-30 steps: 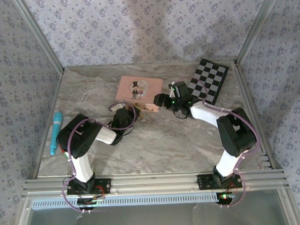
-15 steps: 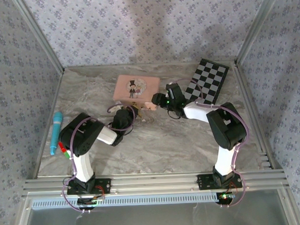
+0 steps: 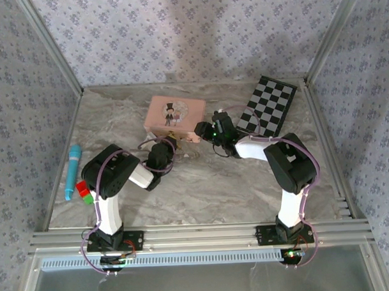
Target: Unlock a padlock with a key
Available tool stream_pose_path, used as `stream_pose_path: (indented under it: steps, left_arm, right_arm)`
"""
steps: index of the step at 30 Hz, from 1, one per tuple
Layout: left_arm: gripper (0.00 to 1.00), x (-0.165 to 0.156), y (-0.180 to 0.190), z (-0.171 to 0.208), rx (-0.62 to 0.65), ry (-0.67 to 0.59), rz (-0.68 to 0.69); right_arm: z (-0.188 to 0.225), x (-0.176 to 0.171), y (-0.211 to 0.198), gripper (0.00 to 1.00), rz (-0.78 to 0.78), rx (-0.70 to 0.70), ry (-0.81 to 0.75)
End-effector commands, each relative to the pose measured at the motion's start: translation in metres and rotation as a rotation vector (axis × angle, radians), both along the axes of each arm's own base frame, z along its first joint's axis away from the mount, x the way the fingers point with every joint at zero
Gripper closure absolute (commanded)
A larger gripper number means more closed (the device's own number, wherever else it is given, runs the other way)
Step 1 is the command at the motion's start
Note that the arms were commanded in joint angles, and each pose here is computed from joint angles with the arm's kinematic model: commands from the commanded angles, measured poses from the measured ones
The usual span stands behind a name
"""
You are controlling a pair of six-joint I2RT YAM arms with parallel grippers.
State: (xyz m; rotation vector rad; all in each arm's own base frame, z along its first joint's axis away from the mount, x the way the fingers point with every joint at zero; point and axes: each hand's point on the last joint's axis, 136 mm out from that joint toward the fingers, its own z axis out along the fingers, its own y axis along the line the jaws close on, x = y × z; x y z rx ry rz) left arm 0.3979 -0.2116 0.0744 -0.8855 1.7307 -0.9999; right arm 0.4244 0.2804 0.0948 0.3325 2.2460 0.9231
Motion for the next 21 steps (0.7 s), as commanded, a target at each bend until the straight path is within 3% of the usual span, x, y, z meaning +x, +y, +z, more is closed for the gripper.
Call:
stream_pose_path:
  steps: [1, 7, 18, 21]
  left_arm:
    - [1.0, 0.011, 0.022, 0.015, -0.042, -0.066, 0.107]
    - [1.0, 0.002, 0.042, 0.017, -0.008, -0.049, 0.162]
    - [1.0, 0.012, 0.055, 0.011, -0.17, -0.116, 0.309]
    - [1.0, 0.013, 0.052, 0.012, -0.148, -0.118, 0.292]
  right_arm:
    - [-0.059, -0.017, -0.033, 0.54, -0.071, -0.139, 0.149]
    - [-0.058, -0.016, -0.034, 0.55, -0.067, -0.15, 0.148]
    - [-0.053, -0.011, -0.028, 0.59, -0.049, -0.152, 0.132]
    - [-0.05, -0.01, -0.026, 0.59, -0.034, -0.161, 0.12]
